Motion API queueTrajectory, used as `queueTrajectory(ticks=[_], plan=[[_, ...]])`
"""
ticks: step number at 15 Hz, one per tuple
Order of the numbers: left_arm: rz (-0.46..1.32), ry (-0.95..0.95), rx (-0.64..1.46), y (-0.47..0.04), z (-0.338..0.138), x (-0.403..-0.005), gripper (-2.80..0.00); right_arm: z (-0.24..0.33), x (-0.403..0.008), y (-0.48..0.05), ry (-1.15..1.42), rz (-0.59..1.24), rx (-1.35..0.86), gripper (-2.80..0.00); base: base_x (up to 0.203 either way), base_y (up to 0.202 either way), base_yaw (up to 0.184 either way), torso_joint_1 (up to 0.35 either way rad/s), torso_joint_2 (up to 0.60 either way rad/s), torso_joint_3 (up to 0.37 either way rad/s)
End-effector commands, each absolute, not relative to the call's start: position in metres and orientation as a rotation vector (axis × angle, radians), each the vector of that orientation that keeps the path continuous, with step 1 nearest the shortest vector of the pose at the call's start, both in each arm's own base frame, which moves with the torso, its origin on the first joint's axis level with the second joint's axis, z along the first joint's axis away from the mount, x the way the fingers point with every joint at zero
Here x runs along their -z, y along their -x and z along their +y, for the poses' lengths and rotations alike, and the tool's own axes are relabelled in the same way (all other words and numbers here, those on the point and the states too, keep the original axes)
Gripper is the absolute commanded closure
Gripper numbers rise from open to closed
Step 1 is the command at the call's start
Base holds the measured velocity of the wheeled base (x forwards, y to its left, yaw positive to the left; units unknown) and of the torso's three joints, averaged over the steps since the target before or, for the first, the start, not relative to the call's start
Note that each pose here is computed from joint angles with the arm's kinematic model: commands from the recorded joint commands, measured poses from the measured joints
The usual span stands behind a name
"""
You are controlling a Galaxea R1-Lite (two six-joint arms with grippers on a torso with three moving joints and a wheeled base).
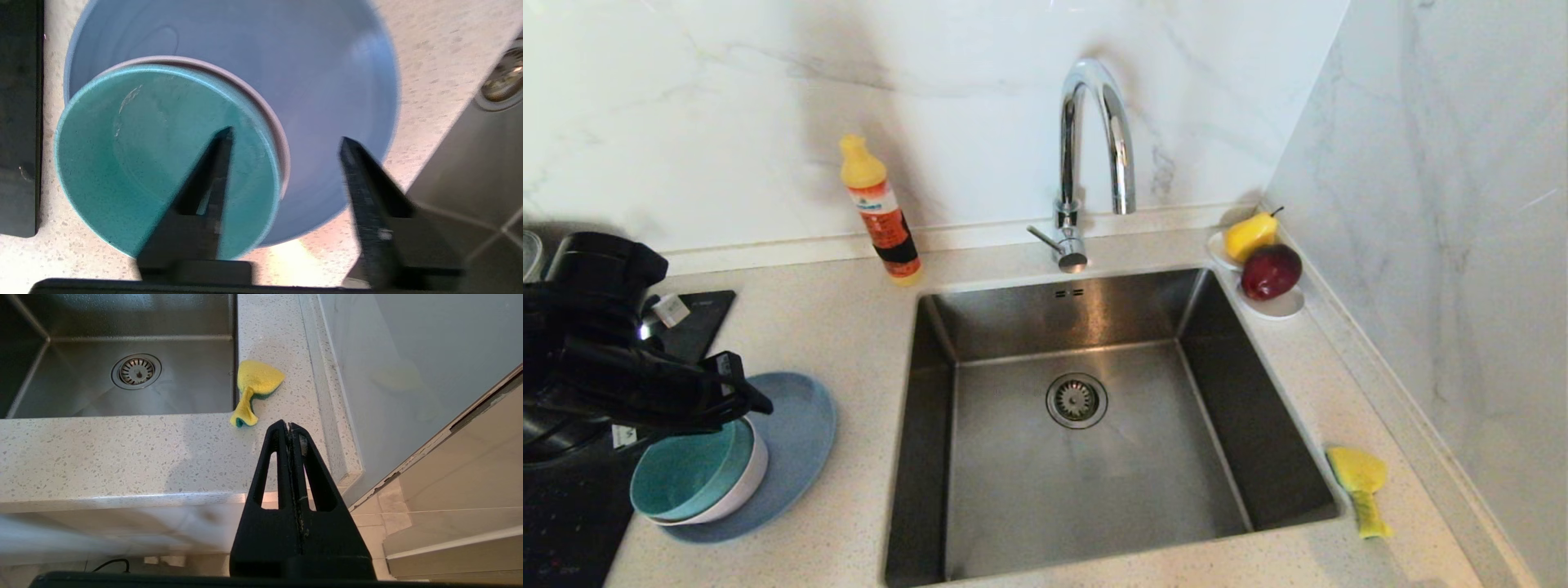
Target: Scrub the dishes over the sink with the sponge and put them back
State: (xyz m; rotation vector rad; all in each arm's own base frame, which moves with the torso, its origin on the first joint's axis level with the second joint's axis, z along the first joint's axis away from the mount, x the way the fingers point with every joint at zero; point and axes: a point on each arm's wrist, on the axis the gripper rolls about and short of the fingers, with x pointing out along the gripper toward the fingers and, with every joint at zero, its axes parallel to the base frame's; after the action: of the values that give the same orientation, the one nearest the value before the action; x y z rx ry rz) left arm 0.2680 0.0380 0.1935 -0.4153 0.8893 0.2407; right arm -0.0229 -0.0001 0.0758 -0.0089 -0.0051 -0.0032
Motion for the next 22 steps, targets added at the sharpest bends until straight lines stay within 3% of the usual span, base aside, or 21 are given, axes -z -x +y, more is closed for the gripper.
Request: queueTrajectory(ticks=[1,3,4,8,12,16,19,22], plan=[[0.818,0.417,-0.231,-0.263,0.037,-0.213,-2.80,0.000,-0.076,0.023,0.009,-0.005,0.003,0.00,0.000,0.000,0.000,0.000,0.00,0.000],[0.722,0.411,-0.215,-0.256,0.036,-0.240,-2.80,0.000,-0.076,0.023,0.009,-0.005,0.003,0.00,0.000,0.000,0.000,0.000,0.00,0.000],[0.689,0.405,-0.208,-0.256,0.036,-0.249,0.00,0.000,-0.076,0.023,0.009,-0.005,0.003,0.00,0.000,0.000,0.000,0.000,0.00,0.000],[0.458,0.346,-0.131,-0.267,0.037,-0.284,0.00,0.000,-0.076,0.023,0.009,-0.005,0.003,0.00,0.000,0.000,0.000,0.000,0.00,0.000],[0.234,0.144,0.094,-0.277,0.004,-0.297,0.00,0.000,-0.076,0.023,0.009,-0.005,0.003,0.00,0.000,0.000,0.000,0.000,0.00,0.000],[0.074,0.112,0.145,-0.201,-0.012,-0.321,0.00,0.000,-0.076,0.023,0.009,-0.005,0.003,0.00,0.000,0.000,0.000,0.000,0.00,0.000],[-0.071,0.109,-0.031,-0.118,-0.005,-0.324,0.00,0.000,-0.076,0.023,0.009,-0.005,0.003,0.00,0.000,0.000,0.000,0.000,0.00,0.000],[-0.206,0.130,-0.144,-0.029,0.003,-0.301,0.00,0.000,-0.076,0.023,0.009,-0.005,0.003,0.00,0.000,0.000,0.000,0.000,0.00,0.000]])
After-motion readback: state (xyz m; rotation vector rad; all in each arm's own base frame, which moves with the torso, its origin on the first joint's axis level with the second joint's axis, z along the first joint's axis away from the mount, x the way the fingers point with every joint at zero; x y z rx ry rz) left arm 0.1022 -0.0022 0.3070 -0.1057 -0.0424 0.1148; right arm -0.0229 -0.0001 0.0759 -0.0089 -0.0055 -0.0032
